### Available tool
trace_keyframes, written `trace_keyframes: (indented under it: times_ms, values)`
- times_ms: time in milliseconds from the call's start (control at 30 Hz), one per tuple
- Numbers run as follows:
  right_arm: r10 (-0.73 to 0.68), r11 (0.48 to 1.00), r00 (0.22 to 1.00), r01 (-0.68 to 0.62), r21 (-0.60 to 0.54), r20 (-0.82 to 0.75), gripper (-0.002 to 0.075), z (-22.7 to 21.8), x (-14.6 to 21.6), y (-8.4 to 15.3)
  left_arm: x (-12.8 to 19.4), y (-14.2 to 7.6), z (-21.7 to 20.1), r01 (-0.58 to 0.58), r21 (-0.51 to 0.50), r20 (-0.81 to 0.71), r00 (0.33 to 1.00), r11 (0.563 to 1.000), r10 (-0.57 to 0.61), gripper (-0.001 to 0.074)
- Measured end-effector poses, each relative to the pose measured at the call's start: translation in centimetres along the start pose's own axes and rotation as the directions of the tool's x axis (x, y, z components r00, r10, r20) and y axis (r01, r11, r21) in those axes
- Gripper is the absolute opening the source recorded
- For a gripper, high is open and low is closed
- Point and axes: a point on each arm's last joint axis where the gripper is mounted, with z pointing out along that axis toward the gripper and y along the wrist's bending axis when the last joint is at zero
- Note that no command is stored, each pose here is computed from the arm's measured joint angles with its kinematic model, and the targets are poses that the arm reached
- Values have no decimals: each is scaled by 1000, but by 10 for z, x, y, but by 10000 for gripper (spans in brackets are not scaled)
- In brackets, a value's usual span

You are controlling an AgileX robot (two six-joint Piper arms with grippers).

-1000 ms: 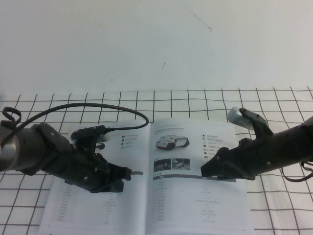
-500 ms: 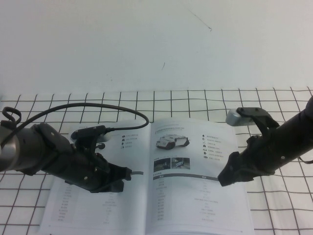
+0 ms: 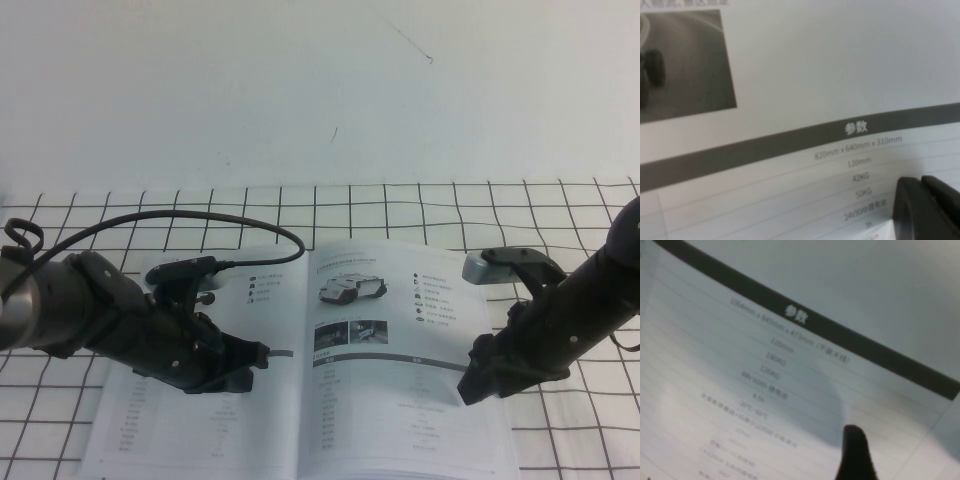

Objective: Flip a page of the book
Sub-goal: Open the closed book

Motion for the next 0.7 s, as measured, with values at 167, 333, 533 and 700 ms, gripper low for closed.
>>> trace_keyframes:
  times_ms: [167, 333, 533, 700]
  values:
    - [17, 1000, 1000, -17, -6, 4, 446, 0, 0, 1, 0, 0, 0, 2, 1, 3, 1000, 1000, -2, -1]
    - [55, 994, 996, -47, -95, 76, 446, 1, -8, 6, 0, 0, 0, 4, 3, 4, 1000, 1000, -4, -1]
    - [89, 979, 982, -55, -195, 169, 446, 1, -17, 14, -1, -1, 0, 11, 6, 8, 1000, 1000, -11, -1]
    - [55, 979, 987, -24, -202, 150, 448, -2, -16, 17, -1, -1, 0, 8, 6, 8, 1000, 1000, -8, -1]
